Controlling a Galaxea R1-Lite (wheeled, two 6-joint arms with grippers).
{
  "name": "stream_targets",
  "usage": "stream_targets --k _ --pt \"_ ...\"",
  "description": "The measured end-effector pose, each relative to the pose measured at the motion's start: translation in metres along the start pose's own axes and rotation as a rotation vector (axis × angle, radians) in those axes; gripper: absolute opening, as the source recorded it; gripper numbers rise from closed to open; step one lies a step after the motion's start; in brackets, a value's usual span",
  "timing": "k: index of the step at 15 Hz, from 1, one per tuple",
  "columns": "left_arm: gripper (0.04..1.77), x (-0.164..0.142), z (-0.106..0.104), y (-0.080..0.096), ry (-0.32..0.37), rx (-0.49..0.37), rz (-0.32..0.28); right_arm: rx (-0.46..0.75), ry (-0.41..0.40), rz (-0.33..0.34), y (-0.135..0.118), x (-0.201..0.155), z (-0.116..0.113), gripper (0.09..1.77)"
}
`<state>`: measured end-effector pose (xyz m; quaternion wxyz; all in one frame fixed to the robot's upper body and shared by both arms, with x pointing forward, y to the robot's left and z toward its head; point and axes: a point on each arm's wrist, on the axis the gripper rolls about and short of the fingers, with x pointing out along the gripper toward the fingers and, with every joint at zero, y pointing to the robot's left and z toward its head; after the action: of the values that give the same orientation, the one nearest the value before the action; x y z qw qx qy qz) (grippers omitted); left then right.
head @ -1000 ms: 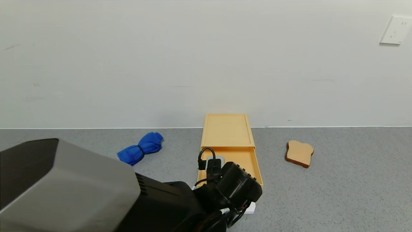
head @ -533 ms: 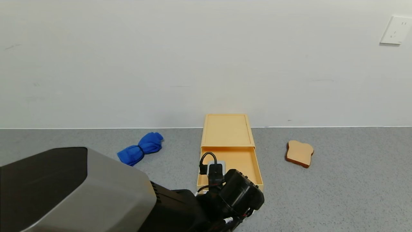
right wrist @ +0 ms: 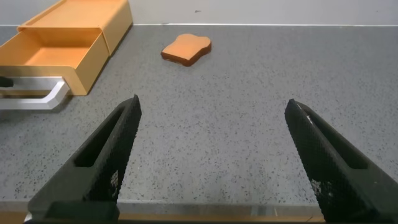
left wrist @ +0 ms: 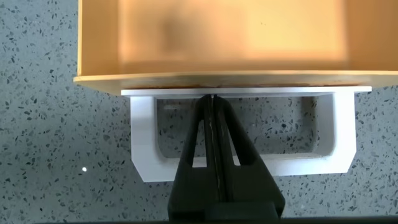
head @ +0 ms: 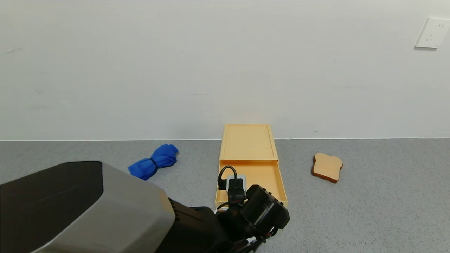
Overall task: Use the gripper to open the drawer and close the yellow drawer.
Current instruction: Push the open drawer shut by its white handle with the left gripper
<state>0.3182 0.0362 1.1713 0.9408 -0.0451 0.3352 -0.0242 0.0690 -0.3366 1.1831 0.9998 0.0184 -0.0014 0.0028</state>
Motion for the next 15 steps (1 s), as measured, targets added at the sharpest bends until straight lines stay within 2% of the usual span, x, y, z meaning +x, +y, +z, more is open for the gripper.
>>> stream_targets --k 15 --pt "0.11 0.028 0.032 -0.001 -0.051 -0.022 0.019 0.001 0.000 0.000 0.000 0.000 0.000 1.70"
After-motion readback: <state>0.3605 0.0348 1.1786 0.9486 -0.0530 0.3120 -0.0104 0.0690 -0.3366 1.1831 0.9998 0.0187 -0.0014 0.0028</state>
